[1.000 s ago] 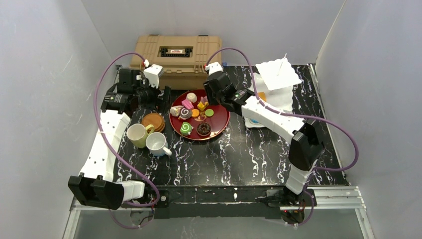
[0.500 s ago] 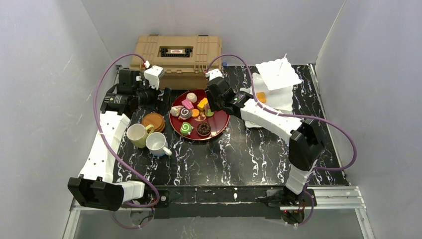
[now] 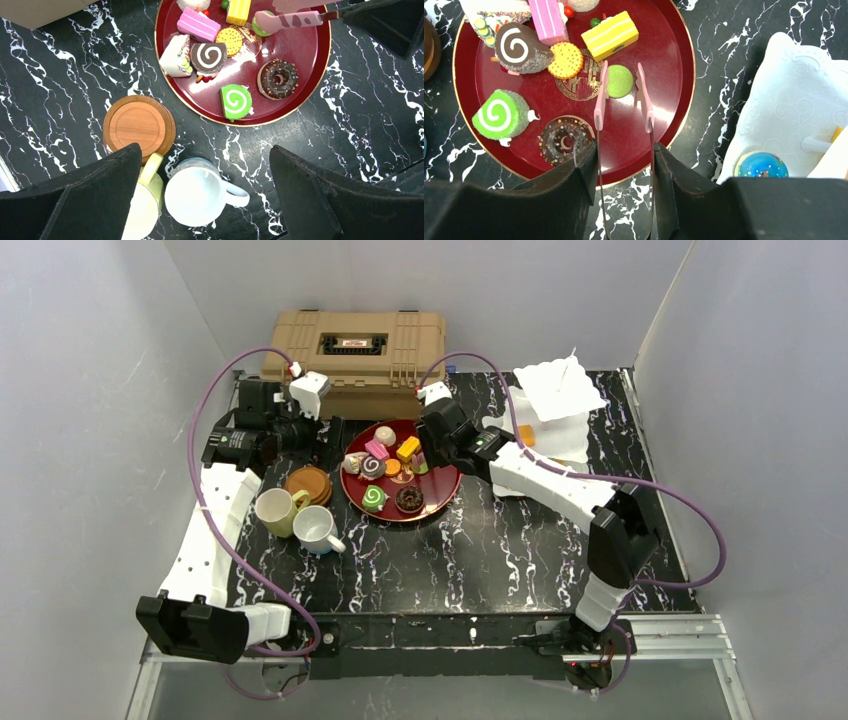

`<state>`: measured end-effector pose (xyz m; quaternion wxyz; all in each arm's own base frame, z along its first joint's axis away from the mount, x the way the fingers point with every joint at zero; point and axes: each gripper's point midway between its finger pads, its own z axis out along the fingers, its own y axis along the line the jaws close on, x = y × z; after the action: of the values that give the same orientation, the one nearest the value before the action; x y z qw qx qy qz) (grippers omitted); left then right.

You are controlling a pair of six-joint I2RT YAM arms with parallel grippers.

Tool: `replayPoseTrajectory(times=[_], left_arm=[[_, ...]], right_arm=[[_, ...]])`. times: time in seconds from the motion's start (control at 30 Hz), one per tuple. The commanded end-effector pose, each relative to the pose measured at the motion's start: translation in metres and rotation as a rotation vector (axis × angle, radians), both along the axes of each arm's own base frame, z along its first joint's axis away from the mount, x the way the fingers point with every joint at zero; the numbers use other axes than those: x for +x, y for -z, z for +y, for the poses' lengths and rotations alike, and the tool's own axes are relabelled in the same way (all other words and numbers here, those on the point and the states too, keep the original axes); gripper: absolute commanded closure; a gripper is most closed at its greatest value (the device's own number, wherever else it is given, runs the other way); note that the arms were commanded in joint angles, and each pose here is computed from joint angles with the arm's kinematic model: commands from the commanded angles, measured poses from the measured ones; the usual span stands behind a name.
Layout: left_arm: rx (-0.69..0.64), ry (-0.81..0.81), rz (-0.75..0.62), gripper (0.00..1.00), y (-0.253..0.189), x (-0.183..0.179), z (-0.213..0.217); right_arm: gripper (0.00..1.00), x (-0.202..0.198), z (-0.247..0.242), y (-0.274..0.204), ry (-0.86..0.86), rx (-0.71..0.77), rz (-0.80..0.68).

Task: Serve the afternoon tea
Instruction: Pick up the desert from the tray.

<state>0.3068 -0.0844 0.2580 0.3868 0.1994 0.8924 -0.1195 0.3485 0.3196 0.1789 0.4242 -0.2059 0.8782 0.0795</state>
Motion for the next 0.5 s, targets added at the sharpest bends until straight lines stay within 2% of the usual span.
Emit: replayPoseTrajectory(times=[0.0,0.47], left_arm=[[-0.02,0.013,-0.023,0.02,-0.014,-0.01,-0.001],[-0.024,0.014,-0.032,0.02,-0.019,-0.011,-0.002]], right_arm=[[0.51,-0.005,-0.003,-0.029,0.001,0.076,-0.047],[0.48,-0.005,-0.003,-0.014,0.0,0.055,-0.032]])
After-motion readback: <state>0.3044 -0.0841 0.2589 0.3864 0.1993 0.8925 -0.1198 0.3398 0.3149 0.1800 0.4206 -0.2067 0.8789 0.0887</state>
